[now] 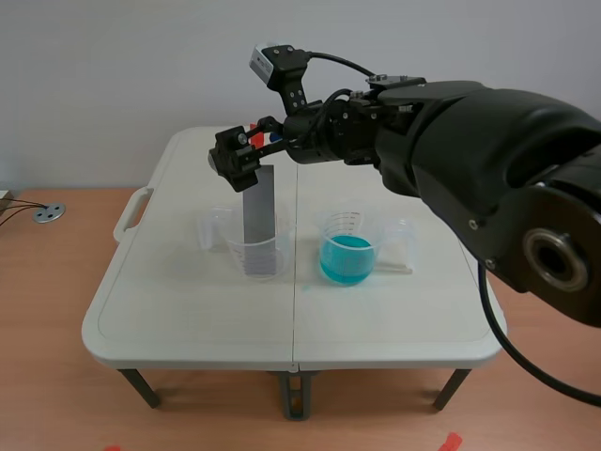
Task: Hold the metal plate by the orange handle, dip it into the blue solution, take it out and point at it, then put the plate back in the beaker on the left.
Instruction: 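Lift the metal plate out of the left beaker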
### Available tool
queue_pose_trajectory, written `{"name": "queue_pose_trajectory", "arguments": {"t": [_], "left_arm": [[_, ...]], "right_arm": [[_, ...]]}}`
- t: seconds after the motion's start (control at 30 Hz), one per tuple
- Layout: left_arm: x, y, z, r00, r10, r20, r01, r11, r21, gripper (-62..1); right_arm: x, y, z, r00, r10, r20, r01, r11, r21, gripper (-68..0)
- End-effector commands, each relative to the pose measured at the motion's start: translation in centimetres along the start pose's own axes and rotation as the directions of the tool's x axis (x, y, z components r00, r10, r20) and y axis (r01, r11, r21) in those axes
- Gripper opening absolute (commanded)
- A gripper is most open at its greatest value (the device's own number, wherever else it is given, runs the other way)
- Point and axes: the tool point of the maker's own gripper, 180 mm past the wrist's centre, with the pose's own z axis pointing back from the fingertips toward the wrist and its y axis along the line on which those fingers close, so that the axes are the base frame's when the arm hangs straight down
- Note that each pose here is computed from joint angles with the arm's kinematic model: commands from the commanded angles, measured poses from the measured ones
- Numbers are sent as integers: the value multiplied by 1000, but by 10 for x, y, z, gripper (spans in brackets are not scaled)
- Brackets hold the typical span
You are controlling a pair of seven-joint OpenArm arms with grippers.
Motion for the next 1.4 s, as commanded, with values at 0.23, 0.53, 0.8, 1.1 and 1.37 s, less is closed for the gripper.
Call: {"name": "queue_pose_trajectory", "arguments": {"t": [0.23,0.53,0.8,1.1,1.37], "left_arm": [[4,-4,2,1000,1,12,-1,1000,-11,-593],[4,-4,2,1000,1,12,-1,1000,-11,-593],[4,-4,2,1000,1,12,-1,1000,-11,-593],[4,-4,2,1000,1,14,-1,1000,-11,-593],[4,-4,2,1000,1,16,-1,1000,-11,-593]], "right_arm": [[26,3,-6,997,46,54,-47,999,8,-12],[30,0,-6,995,72,74,-72,997,-9,-111],[35,-4,-5,992,73,103,-70,997,-36,-204],[36,-8,-5,991,74,108,-69,996,-55,-324],[41,-14,-4,988,79,134,-67,993,-92,-394]]}}
